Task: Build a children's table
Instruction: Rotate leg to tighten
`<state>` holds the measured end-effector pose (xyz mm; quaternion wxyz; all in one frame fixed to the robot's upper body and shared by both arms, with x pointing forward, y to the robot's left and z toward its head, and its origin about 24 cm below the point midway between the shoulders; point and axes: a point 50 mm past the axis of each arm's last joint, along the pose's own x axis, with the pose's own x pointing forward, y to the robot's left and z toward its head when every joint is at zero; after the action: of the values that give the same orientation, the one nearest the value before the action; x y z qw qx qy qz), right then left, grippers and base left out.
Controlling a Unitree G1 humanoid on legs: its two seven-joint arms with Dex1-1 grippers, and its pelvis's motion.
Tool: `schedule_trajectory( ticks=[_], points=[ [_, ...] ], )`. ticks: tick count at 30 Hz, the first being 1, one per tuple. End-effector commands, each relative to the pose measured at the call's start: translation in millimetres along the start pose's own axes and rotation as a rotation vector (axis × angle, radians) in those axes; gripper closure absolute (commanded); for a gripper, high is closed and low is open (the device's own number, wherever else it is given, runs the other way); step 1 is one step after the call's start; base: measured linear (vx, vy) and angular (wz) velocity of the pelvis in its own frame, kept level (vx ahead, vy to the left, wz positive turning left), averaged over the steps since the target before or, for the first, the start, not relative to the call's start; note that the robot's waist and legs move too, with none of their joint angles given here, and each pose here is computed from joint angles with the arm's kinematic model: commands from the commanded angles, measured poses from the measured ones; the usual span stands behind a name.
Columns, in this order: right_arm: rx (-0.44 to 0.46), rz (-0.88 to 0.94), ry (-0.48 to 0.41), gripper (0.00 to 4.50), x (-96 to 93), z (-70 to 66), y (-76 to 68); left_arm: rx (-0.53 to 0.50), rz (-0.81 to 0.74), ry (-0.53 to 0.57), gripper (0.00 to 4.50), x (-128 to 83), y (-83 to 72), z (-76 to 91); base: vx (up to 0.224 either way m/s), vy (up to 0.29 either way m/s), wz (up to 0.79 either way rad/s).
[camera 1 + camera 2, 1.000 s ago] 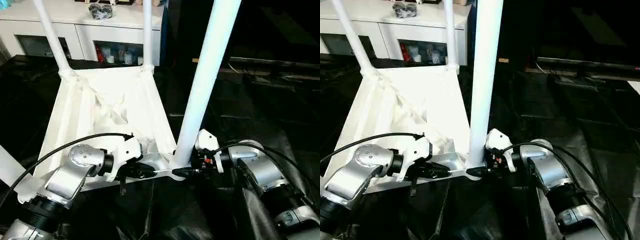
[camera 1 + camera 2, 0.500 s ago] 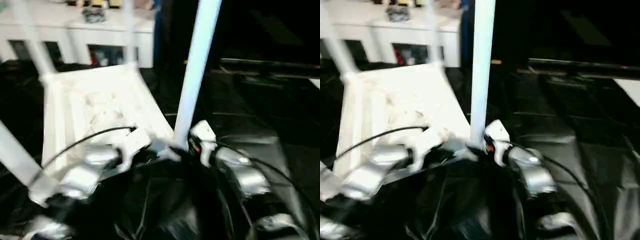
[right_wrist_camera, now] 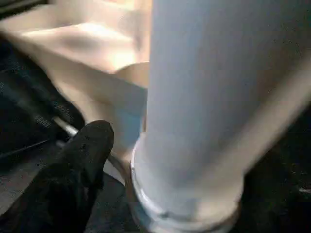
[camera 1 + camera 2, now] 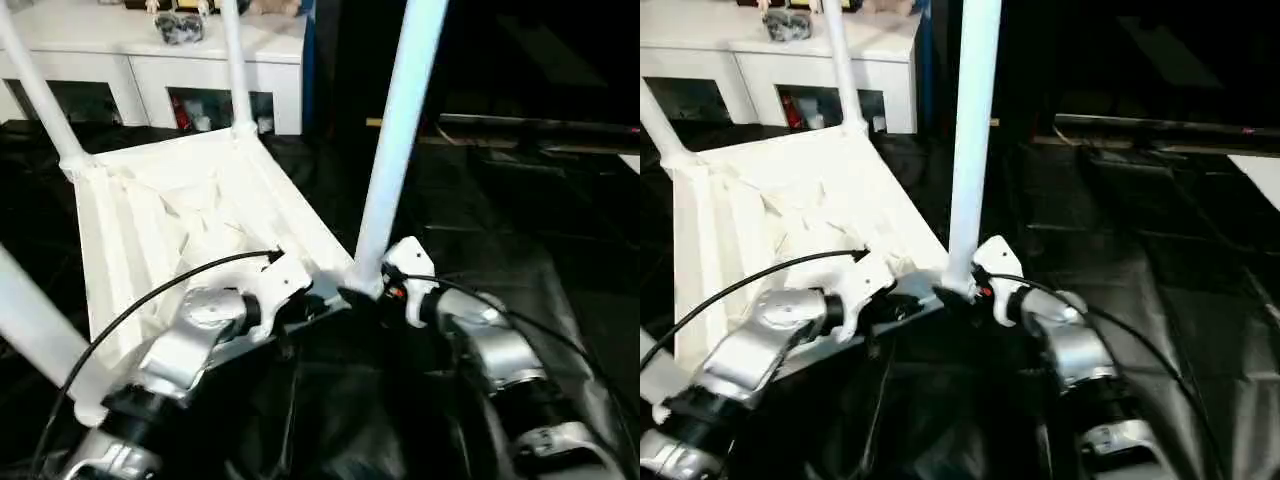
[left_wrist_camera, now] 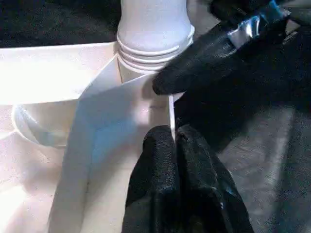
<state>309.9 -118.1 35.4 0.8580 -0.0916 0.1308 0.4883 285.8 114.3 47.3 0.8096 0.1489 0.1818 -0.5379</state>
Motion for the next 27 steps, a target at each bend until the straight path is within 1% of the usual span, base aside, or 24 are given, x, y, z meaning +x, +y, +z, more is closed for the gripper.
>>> schedule_trajectory(
  ticks=[1,4,5,7,10,12,14,17,18,21,24,27],
  points=[
    [-0.040,0.136,-0.018,0.44,5.7,6.5,11.7,0.042,-0.126,-0.054,4.50,5.6,-13.7,9.4,0.000,0.000,0.00],
    [-0.059,0.196,-0.011,0.44,-4.2,7.8,8.7,0.046,-0.163,-0.043,4.50,-2.5,-13.6,5.4,0.000,0.000,0.00],
    [-0.073,0.248,-0.001,0.44,-11.9,8.4,7.3,0.049,-0.197,-0.030,4.50,-9.5,-13.5,2.4,0.000,0.000,0.00],
    [-0.085,0.296,0.016,0.44,-18.4,8.2,6.5,0.053,-0.231,-0.017,4.50,-16.1,-13.1,0.0,0.000,0.000,0.00],
    [-0.103,0.360,0.058,0.44,-24.9,5.1,7.1,0.054,-0.252,0.015,4.50,-23.8,-9.7,-3.4,0.000,0.000,0.00],
    [-0.102,0.372,0.065,0.44,-26.0,4.6,7.4,0.053,-0.260,0.019,4.50,-25.2,-9.4,-3.8,0.000,0.000,0.00],
    [-0.098,0.402,0.069,0.78,-27.8,4.5,8.4,0.046,-0.282,0.026,4.50,-29.5,-8.9,-4.5,0.000,0.000,0.00],
    [-0.105,0.434,0.075,0.89,-29.6,5.0,10.3,0.045,-0.301,0.033,4.50,-33.2,-8.8,-5.1,0.000,0.000,0.00],
    [-0.117,0.451,0.079,1.15,-30.1,4.8,11.3,0.046,-0.310,0.037,4.50,-34.5,-8.8,-5.5,0.000,0.000,0.00],
    [-0.128,0.466,0.088,1.24,-29.7,3.8,12.3,0.044,-0.322,0.042,4.50,-35.2,-9.2,-6.1,0.000,0.000,0.00],
    [-0.128,0.480,0.089,1.59,-28.3,3.7,13.9,0.046,-0.323,0.040,4.50,-34.3,-9.6,-5.6,0.000,0.000,0.00],
    [-0.117,0.465,0.075,1.67,-25.1,3.0,15.8,0.050,-0.308,0.027,4.50,-32.0,-9.8,-4.9,0.000,0.000,0.00]
  ],
)
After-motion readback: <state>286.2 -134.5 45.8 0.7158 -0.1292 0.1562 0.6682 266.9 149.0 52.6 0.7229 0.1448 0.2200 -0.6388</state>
